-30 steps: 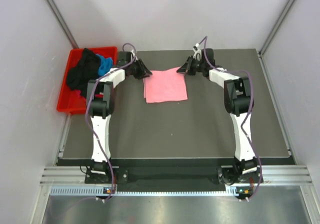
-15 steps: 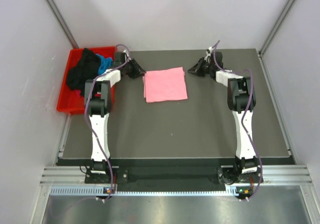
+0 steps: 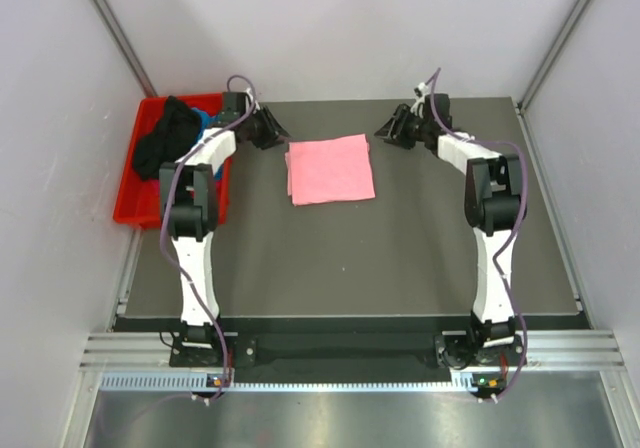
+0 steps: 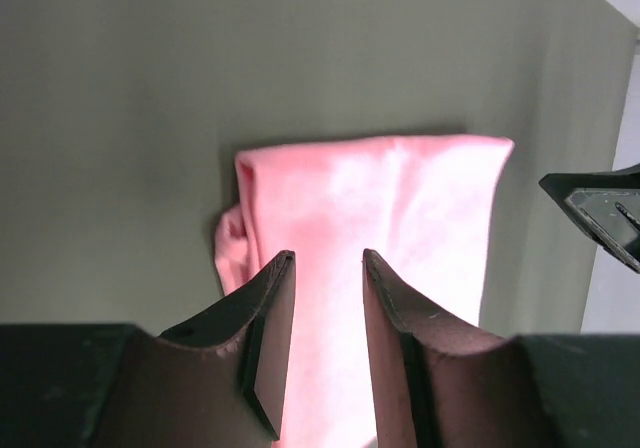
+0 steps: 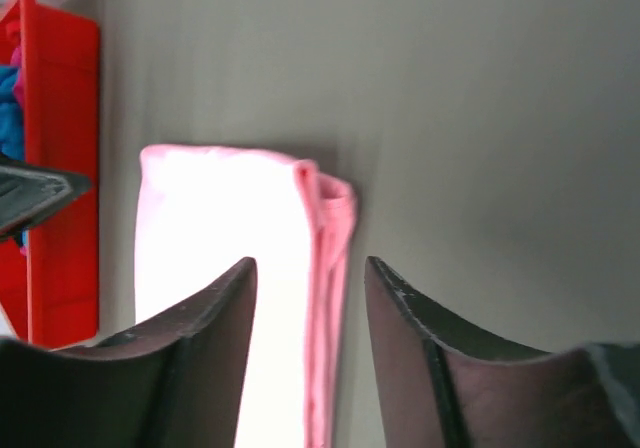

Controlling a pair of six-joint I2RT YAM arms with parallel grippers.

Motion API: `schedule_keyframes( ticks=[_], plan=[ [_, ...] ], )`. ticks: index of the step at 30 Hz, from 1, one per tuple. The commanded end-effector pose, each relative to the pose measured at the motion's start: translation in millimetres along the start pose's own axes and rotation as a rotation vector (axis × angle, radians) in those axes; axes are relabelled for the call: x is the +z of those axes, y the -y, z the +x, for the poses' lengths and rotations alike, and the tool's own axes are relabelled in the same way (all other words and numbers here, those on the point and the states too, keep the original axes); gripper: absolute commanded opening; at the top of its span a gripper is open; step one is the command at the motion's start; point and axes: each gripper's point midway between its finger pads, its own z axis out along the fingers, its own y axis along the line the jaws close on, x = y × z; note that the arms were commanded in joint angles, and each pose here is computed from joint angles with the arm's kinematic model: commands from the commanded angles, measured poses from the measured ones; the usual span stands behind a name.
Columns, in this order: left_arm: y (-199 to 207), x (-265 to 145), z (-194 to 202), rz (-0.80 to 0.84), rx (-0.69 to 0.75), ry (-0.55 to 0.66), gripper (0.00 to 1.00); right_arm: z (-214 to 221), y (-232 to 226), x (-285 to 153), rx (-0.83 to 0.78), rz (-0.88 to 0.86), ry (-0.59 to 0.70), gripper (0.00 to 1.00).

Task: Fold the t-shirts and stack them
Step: Fold the tshirt, then neatly place the folded tshirt to the corner

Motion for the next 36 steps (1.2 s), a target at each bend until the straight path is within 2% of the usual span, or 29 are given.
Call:
schedule_keyframes(
  ticks=[1, 3, 7, 10, 17, 19, 23, 26, 27, 30, 36],
  plan=[
    [21, -43, 0, -0.022, 0.065, 0.013, 0.38, 9, -38, -16, -0.140, -0.024, -0.042, 0.51],
    [24, -57, 7, -0.027, 0.067, 0.010, 0.38, 22, -38, -12, -0.177, -0.028, -0.079, 0.54],
    [13, -78, 48, -0.053, 0.019, -0.054, 0.37, 42, -24, 0, -0.234, 0.016, -0.142, 0.54],
    [22, -101, 68, -0.035, 0.018, -0.075, 0.37, 51, -12, 11, -0.272, 0.063, -0.177, 0.54],
    [50, -161, 88, -0.005, 0.104, -0.084, 0.37, 78, -7, 27, -0.300, 0.069, -0.227, 0.48],
    [48, -168, 92, -0.015, 0.102, -0.069, 0.37, 86, -8, 29, -0.307, 0.070, -0.234, 0.44],
    [68, -188, 99, 0.003, 0.120, -0.003, 0.37, 95, -2, 28, -0.288, 0.078, -0.257, 0.35],
    [80, -196, 105, 0.029, 0.128, 0.003, 0.37, 95, -6, 25, -0.289, 0.073, -0.256, 0.23],
    [81, -197, 105, 0.036, 0.123, 0.002, 0.37, 93, -7, 24, -0.293, 0.071, -0.251, 0.15],
    [82, -197, 112, 0.038, 0.121, -0.007, 0.37, 84, -9, 20, -0.315, 0.073, -0.232, 0.00],
    [80, -189, 136, 0.038, 0.135, -0.057, 0.37, 59, 4, 12, -0.317, 0.087, -0.200, 0.00]
  ],
)
